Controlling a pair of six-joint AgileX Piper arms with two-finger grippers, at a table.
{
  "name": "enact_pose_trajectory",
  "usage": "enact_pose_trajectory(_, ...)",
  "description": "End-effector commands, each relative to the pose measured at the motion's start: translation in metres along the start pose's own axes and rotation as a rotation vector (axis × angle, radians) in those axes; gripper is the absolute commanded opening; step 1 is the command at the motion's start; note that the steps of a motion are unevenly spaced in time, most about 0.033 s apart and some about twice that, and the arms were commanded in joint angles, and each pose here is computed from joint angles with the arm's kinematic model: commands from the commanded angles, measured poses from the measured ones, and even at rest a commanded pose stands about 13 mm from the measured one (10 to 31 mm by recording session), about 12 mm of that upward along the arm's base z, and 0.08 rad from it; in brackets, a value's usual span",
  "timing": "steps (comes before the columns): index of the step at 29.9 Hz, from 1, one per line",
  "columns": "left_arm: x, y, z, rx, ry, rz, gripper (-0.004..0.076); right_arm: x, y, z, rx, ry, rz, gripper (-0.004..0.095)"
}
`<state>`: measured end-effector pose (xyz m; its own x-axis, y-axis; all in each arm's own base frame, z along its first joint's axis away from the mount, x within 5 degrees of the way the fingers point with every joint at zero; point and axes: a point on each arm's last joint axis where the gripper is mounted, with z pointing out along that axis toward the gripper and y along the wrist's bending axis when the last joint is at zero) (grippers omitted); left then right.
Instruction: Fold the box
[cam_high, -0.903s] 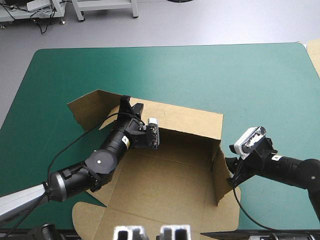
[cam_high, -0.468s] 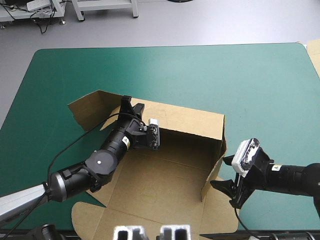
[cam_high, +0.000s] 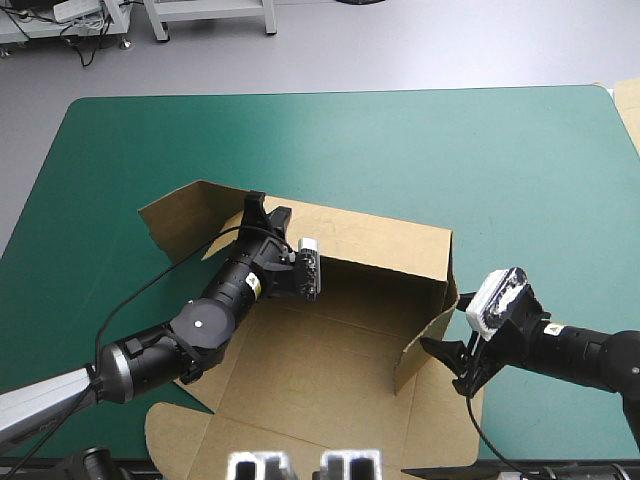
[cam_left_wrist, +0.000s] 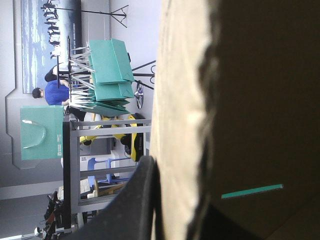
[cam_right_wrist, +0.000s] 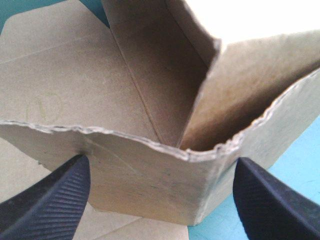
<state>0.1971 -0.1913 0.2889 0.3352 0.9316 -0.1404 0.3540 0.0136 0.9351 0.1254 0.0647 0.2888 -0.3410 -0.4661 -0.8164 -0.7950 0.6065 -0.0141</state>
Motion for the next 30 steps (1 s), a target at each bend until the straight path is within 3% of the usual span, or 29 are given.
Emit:
enact_pose_trajectory(1, -0.01, 0.009, -0.006, -0.001, -0.086, -0.041, 0.0008, -0.015, -0.004, -0.003, 0.029, -0.109, 0.012, 0.073)
enact_pose_trajectory(9, -0.022, 0.003, -0.01, 0.011, -0.119, -0.026, 0.0008, -0.017, -0.006, 0.0, 0.021, -0.132, 0.03, 0.073)
enact_pose_trajectory(16, -0.026, 0.0, -0.002, 0.032, -0.001, -0.066, 0.0014, -0.017, -0.012, 0.003, 0.057, -0.131, 0.064, 0.0722)
enact_pose_trajectory(21, -0.027, 0.011, -0.003, -0.002, 0.01, -0.096, 0.0014, -0.017, -0.018, 0.002, 0.119, -0.136, 0.104, 0.0661)
enact_pose_trajectory(27, -0.033, 0.019, -0.007, -0.032, 0.009, -0.106, 0.0014, -0.018, -0.019, 0.002, 0.123, -0.139, 0.127, 0.0617)
enact_pose_trajectory(30, -0.045, 0.015, -0.013, -0.024, -0.039, -0.088, 0.0014, -0.017, -0.018, 0.002, 0.118, -0.138, 0.127, 0.052)
